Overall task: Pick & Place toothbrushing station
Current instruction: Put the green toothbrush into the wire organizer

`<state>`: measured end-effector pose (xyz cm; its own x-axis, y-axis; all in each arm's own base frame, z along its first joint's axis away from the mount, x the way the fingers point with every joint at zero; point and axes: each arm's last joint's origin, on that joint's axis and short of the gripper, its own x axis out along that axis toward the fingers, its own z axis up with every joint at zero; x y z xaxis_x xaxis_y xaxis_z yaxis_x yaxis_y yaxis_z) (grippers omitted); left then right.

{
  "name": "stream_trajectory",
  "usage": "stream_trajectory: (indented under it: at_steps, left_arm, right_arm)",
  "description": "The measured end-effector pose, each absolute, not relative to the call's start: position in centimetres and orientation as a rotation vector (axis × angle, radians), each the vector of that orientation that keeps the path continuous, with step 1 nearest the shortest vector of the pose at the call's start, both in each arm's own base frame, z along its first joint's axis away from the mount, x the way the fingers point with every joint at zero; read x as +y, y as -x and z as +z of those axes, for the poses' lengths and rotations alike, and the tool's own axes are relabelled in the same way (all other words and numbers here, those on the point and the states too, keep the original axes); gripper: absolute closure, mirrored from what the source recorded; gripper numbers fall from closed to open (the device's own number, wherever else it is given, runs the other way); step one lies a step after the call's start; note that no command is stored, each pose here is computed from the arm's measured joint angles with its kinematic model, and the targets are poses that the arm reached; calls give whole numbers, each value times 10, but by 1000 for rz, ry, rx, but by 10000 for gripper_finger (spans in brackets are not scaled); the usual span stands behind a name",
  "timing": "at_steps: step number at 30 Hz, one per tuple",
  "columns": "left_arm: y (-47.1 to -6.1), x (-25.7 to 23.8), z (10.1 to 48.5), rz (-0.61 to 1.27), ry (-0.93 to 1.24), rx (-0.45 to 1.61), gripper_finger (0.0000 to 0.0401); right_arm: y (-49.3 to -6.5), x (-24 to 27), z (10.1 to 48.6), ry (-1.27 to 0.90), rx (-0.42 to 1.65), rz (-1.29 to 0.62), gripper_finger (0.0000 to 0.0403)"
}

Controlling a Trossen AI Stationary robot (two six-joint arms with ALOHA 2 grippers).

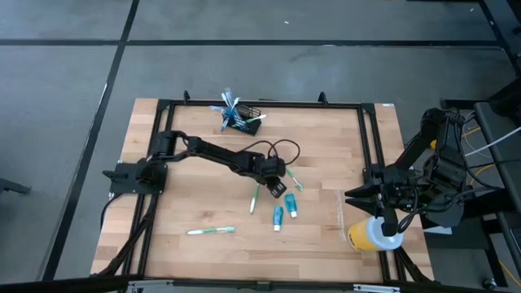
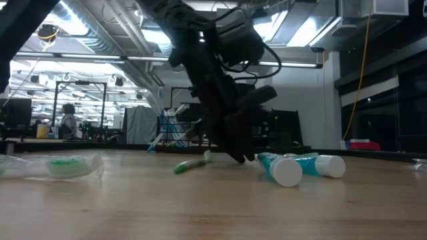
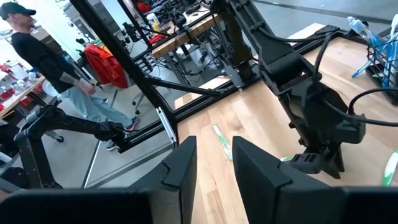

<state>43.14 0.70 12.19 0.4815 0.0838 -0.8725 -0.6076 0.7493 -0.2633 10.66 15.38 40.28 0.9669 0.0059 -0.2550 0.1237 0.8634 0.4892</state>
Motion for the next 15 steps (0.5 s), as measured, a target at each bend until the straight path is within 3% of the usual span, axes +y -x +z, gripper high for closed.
stream_trajectory:
  at_steps: [6, 11, 15]
  left_arm:
    - [-440, 8, 133, 452, 554, 976, 299]
    - [-426, 14, 150, 639, 456, 1064, 294]
    - [-411, 12, 179, 678, 425, 1073, 273]
  right_arm:
    - [-107, 154, 403, -535, 250, -60, 298]
    - [-108, 157, 403, -542, 247, -58, 298]
    - [-109, 162, 401, -534, 255, -53, 298]
